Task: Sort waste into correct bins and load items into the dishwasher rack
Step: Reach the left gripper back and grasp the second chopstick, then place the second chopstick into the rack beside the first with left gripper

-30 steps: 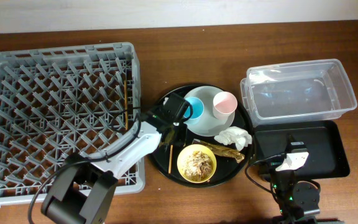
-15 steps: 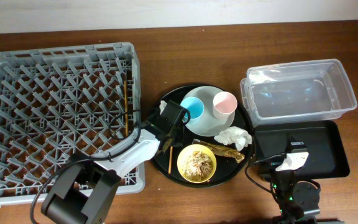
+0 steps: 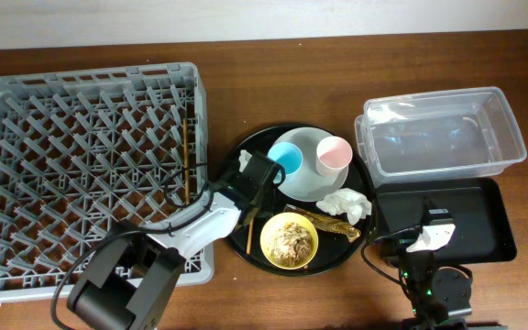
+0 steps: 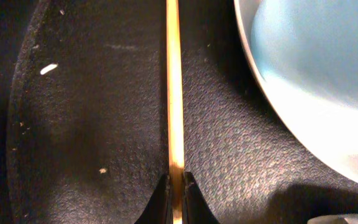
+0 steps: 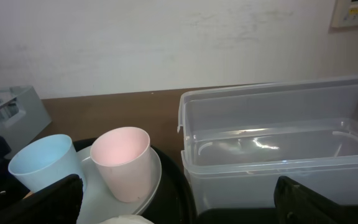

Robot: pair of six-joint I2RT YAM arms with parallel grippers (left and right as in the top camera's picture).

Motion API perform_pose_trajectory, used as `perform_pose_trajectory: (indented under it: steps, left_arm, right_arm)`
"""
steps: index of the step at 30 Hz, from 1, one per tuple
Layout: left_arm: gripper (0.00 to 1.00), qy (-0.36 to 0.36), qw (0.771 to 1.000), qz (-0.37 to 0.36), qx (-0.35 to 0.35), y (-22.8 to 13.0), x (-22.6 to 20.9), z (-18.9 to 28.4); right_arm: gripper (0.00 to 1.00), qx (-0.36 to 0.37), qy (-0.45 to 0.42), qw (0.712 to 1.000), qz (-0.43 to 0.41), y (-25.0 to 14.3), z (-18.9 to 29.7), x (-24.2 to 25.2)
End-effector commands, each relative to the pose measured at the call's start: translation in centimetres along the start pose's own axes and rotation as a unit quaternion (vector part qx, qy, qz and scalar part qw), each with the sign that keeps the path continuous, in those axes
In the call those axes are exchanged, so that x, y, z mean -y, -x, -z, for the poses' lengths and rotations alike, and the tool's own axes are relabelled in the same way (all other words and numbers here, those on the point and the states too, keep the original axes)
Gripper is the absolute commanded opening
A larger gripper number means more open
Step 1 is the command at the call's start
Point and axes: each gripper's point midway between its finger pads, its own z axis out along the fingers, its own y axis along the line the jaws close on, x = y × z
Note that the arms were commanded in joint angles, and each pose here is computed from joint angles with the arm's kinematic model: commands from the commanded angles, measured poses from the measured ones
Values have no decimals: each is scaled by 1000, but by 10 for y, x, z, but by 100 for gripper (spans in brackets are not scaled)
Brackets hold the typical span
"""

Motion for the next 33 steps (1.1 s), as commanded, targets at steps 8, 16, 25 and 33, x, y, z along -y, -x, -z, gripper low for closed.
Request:
perform_pose_trajectory:
  steps: [8,16,25,33]
  left_arm:
    - [1,68,991,26,115,95,-46,134]
    - [1,81,991,88,62,90,-133,129]
    - [1,41,993,109,0,77,-143,89]
    - [0,46,995,93,-10,76,-145,71]
  right_arm:
    - [99,-3,-3,1000,2,-3,0,2]
    - [99,-3,-3,1000,2,-3,0,2]
    - [99,7,-7,1000,2,2,0,3]
    - [99,41,52,998,1,28,4,-19]
